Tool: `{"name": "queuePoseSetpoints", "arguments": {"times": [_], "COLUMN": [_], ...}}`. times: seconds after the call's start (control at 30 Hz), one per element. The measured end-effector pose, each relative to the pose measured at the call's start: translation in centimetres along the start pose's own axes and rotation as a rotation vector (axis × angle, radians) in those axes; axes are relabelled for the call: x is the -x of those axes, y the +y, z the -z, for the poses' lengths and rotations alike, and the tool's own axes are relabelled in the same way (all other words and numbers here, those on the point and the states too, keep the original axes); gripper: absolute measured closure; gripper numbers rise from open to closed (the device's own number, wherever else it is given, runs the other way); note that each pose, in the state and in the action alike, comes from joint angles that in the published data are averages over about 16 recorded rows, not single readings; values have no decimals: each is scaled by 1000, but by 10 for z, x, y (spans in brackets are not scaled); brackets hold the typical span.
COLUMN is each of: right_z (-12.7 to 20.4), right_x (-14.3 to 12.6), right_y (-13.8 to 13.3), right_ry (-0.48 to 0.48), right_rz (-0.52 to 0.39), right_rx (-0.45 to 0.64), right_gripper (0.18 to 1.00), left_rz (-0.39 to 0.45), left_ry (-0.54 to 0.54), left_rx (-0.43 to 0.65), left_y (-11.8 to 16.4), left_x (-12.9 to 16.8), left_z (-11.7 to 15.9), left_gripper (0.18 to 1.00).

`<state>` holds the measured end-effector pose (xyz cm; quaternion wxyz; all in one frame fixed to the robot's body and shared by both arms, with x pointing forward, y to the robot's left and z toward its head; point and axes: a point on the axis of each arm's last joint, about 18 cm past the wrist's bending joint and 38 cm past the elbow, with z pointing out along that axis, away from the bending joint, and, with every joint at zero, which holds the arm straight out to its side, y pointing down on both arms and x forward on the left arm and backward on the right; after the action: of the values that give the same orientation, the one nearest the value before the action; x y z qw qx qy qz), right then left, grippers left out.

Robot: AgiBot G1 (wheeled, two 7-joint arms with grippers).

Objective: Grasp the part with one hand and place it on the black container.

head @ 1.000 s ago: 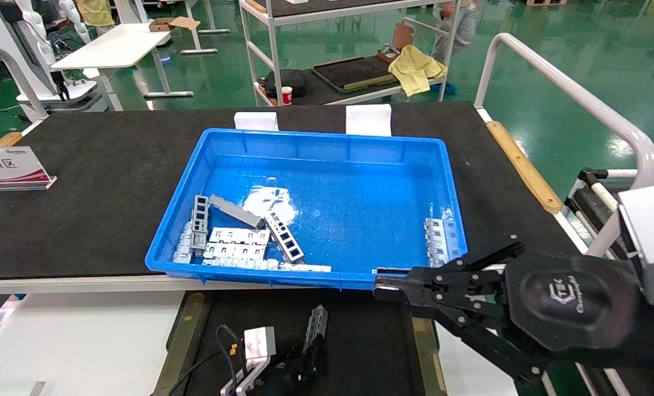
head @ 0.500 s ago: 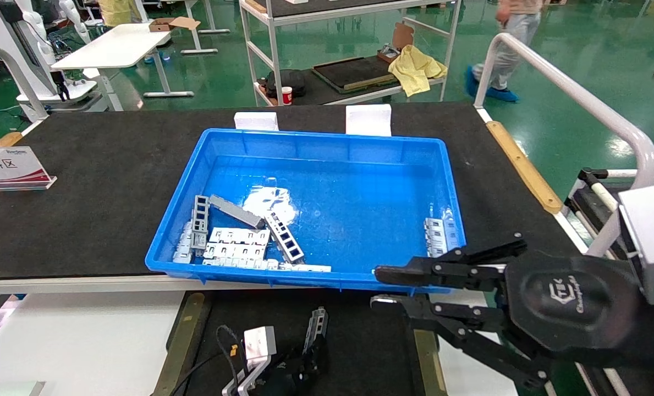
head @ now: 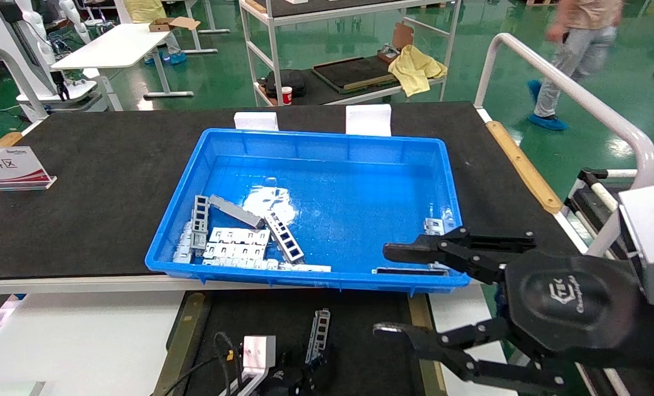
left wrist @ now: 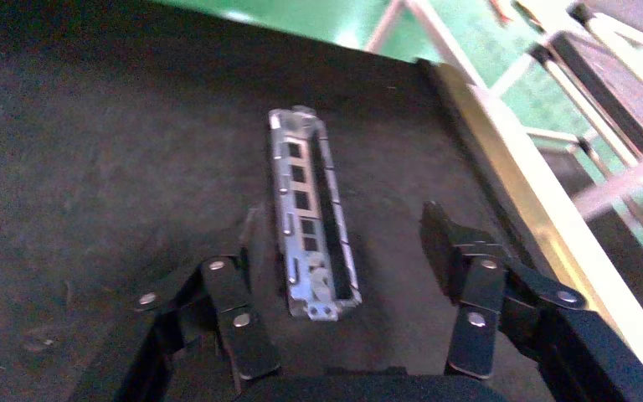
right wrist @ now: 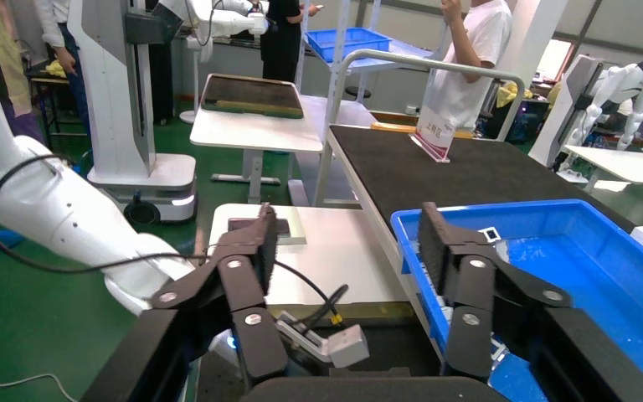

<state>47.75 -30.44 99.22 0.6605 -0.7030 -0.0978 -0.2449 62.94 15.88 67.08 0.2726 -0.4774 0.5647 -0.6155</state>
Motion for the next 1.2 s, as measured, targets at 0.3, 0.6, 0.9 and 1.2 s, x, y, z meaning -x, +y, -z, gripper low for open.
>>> {"name": "queuePoseSetpoints", "arguments": {"times": [0.3, 0.6, 0.9, 1.2], "right_z": [0, 0, 0, 0], "right_x": [0, 0, 0, 0], "right_y": [0, 0, 0, 0], "right_ry": [0, 0, 0, 0], "right_rz": [0, 0, 0, 0], "right_rx": [0, 0, 0, 0], "right_gripper": [435, 278, 195, 179], "left_rz": [-136, -229, -297, -349], "left_ry": [157, 308, 433, 543], "left_rx": [-1, 1, -35, -94], "left_y": [-15, -45, -79, -112], "left_x": [10, 17, 20, 17], "left_z": [43, 85, 123, 151], "left_gripper": [398, 253, 197, 183]}}
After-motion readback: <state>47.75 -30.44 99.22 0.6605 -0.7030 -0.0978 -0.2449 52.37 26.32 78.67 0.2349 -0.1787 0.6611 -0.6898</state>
